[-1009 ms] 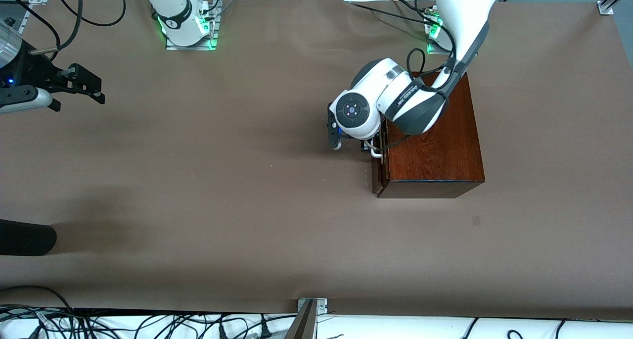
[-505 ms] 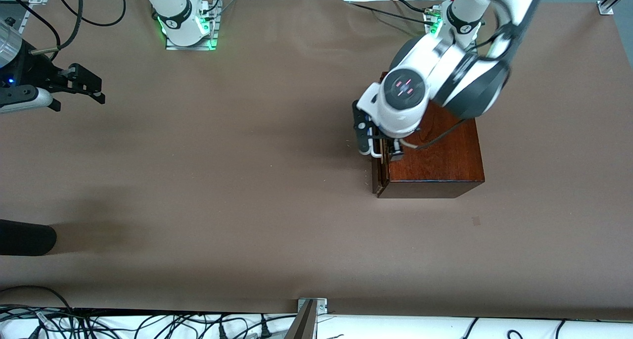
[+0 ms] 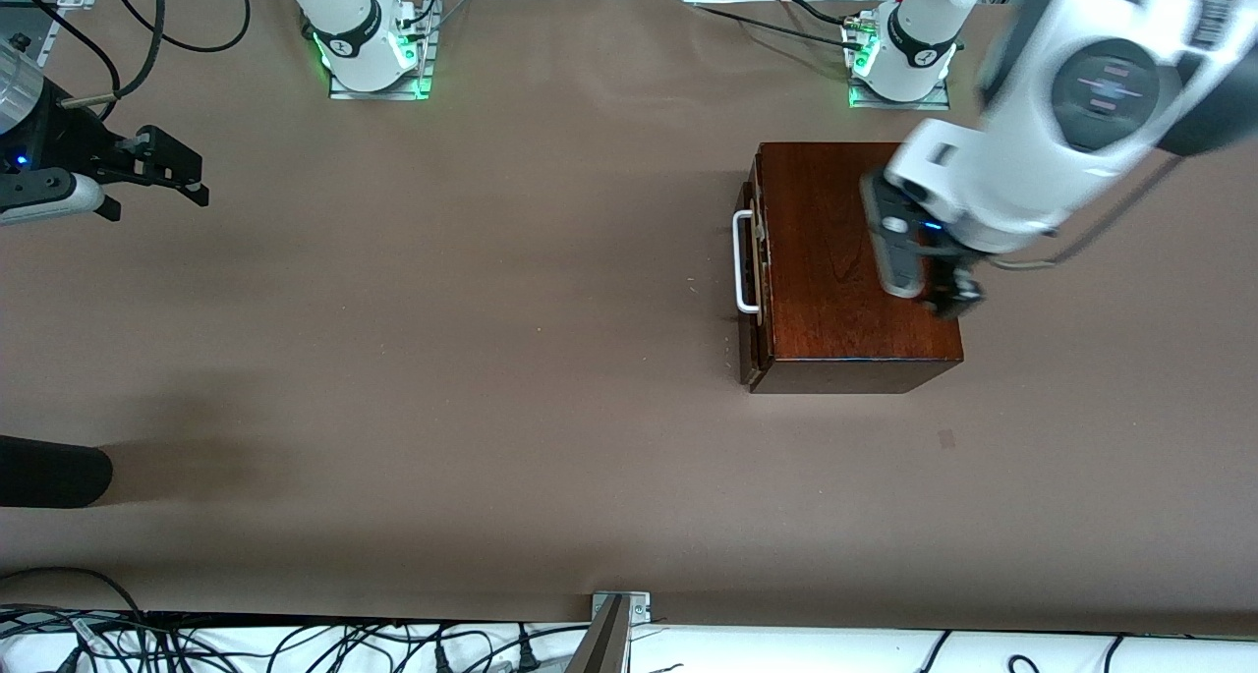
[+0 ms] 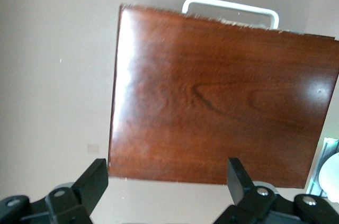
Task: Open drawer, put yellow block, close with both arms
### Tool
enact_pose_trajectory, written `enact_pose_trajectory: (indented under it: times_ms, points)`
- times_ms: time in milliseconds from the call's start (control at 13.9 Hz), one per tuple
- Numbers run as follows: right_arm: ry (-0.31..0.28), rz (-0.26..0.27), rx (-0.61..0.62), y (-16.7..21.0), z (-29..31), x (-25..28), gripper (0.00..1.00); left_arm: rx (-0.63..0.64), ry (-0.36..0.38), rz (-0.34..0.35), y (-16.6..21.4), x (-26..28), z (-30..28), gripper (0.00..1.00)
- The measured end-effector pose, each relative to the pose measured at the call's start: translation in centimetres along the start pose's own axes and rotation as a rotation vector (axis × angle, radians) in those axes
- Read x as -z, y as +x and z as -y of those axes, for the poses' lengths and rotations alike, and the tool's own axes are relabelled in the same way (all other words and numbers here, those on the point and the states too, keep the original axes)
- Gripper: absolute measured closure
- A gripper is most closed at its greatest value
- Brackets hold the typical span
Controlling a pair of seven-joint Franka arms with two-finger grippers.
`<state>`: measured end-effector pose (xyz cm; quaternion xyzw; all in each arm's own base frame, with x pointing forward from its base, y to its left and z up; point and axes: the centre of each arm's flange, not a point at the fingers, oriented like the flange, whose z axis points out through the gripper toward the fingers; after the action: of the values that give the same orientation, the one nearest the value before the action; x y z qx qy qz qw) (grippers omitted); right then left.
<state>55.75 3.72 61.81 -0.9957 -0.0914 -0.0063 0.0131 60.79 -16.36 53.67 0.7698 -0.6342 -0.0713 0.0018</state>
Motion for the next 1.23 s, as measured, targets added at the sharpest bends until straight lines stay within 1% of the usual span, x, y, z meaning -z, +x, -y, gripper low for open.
enact_pose_trajectory:
  times_ms: [144,216,361,433,649,721,865,937,1082,1154,1226]
  points:
    - [0.000,0.000,0.000,0.0,0.0,0.0,0.00,0.103,-0.009,-0.008,-3.5,0.1,1.4,0.00]
    - [0.000,0.000,0.000,0.0,0.0,0.0,0.00,0.185,-0.015,-0.010,-5.1,0.4,1.6,0.00]
    - [0.000,0.000,0.000,0.0,0.0,0.0,0.00,0.414,-0.009,-0.010,-7.8,1.6,1.1,0.00]
    - [0.000,-0.001,0.000,0.0,0.0,0.0,0.00,0.532,0.002,-0.011,-8.6,2.4,0.4,0.00]
    - [0.000,-0.001,0.000,0.0,0.0,0.0,0.00,0.830,0.047,-0.028,-9.4,5.1,-2.6,0.00]
    - [0.000,-0.001,0.000,0.0,0.0,0.0,0.00,0.905,0.073,-0.048,-10.1,5.8,-3.2,0.00]
    - [0.000,-0.001,0.000,0.0,0.0,0.1,0.00,1.027,0.130,-0.109,-12.4,7.0,-3.9,0.00]
    - [0.000,-0.001,0.000,0.0,0.0,0.1,0.00,1.091,0.127,-0.148,-13.8,7.4,-4.2,0.00]
    - [0.000,-0.001,0.000,0.0,0.0,0.1,0.00,1.244,0.076,-0.221,-16.4,7.6,-4.2,0.00]
    - [0.000,-0.001,0.000,0.0,0.0,0.1,0.00,1.301,0.059,-0.238,-17.3,7.6,-4.1,0.00]
    - [0.000,-0.001,0.000,0.0,0.0,0.1,0.00,1.329,0.053,-0.240,-17.7,7.4,-4.0,0.00]
